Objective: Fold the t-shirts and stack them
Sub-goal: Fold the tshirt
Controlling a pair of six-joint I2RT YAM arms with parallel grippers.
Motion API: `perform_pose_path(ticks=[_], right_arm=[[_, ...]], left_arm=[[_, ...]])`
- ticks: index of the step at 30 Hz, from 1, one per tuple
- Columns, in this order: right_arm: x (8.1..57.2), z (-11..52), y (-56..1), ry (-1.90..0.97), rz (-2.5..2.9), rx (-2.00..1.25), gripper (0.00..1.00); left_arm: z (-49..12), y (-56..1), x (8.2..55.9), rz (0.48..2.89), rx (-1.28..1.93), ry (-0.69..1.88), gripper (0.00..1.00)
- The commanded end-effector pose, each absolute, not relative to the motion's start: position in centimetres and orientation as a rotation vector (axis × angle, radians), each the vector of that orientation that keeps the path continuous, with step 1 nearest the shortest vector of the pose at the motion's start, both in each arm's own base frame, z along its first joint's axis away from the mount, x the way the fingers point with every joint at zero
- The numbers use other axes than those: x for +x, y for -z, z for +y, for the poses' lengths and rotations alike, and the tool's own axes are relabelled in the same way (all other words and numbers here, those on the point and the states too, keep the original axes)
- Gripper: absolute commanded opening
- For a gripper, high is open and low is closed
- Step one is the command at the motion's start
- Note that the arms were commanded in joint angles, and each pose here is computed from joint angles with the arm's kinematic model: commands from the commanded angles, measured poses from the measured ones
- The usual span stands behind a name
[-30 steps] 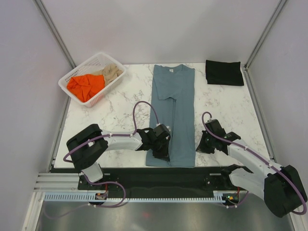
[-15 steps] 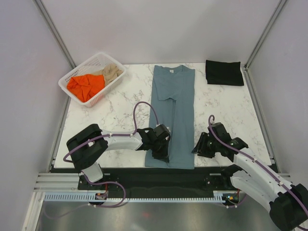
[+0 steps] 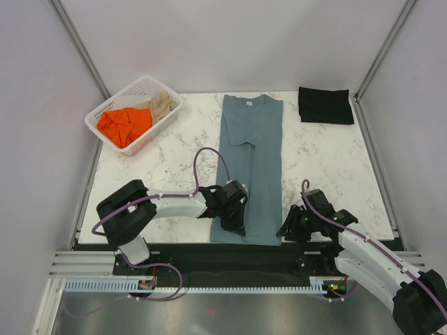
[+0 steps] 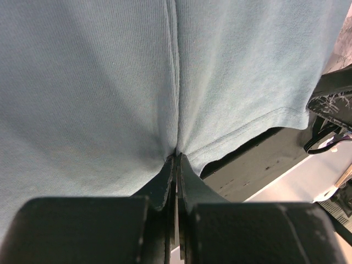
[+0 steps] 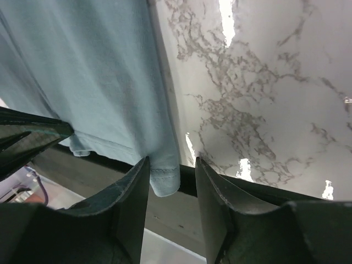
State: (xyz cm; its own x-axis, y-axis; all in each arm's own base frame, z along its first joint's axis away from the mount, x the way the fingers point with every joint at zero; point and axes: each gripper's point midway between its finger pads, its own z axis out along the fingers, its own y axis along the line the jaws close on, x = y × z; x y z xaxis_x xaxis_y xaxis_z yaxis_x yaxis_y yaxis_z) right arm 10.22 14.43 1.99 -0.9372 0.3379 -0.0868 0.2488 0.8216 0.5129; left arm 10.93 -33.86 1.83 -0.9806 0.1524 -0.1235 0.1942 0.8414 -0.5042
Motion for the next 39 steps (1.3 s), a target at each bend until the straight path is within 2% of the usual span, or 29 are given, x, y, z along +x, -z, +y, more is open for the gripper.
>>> perform_pose_path(ticks=[1, 4, 6, 7, 8, 10, 14, 16, 18, 19, 23, 28, 30, 33, 39], right_arm=[[9.8, 14.8, -1.5, -0.815, 2.821, 0.467, 0.47], [9.5, 14.6, -1.1, -0.816, 2.815, 0.484, 0.4], [9.3, 14.6, -1.0, -0.815, 2.815, 0.487, 0.3], [9.1, 14.3, -0.8, -0.799, 2.825, 0.495, 0.22], [9.4, 14.1, -1.0, -0.778, 2.816, 0.501, 0.06], [9.5, 13.7, -1.4, -0.746, 2.808, 0.495, 0.01], [9.7, 12.9, -1.6, -0.661, 2.813, 0.502, 0.01], [9.7, 13.0, -1.7, -0.673, 2.812, 0.496, 0.04], [9.8, 13.6, -2.2, -0.727, 2.801, 0.481, 0.14], [10.0, 13.9, -2.6, -0.751, 2.785, 0.483, 0.25], [10.1, 14.5, -3.8, -0.821, 2.75, 0.477, 0.4], [9.4, 14.6, -3.4, -0.843, 2.772, 0.481, 0.46], [9.3, 14.6, -3.2, -0.853, 2.773, 0.493, 0.46], [9.2, 14.7, -3.1, -0.87, 2.76, 0.515, 0.46], [8.6, 15.3, -2.7, -0.94, 2.769, 0.526, 0.44]], left_arm=[[-33.8, -1.9, 10.5, 2.962, 0.275, 0.806, 0.02], [-33.6, -1.8, 10.5, 2.959, 0.273, 0.801, 0.02], [-33.5, -1.6, 10.4, 2.964, 0.27, 0.793, 0.02], [-33.4, -1.5, 10.4, 2.966, 0.269, 0.788, 0.02], [-33.4, -1.5, 10.4, 2.966, 0.269, 0.788, 0.02], [-33.3, -1.5, 10.4, 2.968, 0.266, 0.787, 0.02], [-33.3, -1.5, 10.4, 2.967, 0.263, 0.784, 0.02], [-33.3, -1.4, 10.4, 2.971, 0.264, 0.784, 0.02], [-33.3, -1.5, 10.3, 2.974, 0.266, 0.791, 0.02], [-33.4, -1.8, 10.3, 2.968, 0.266, 0.801, 0.03], [-33.7, -2.8, 10.5, 2.938, 0.267, 0.831, 0.14], [-33.8, -3.0, 10.4, 2.942, 0.264, 0.849, 0.22], [-33.9, -3.3, 10.4, 2.937, 0.267, 0.86, 0.24], [-34.1, -4.0, 10.4, 2.922, 0.259, 0.886, 0.34], [-34.6, -6.0, 10.7, 2.879, 0.264, 0.95, 0.39]])
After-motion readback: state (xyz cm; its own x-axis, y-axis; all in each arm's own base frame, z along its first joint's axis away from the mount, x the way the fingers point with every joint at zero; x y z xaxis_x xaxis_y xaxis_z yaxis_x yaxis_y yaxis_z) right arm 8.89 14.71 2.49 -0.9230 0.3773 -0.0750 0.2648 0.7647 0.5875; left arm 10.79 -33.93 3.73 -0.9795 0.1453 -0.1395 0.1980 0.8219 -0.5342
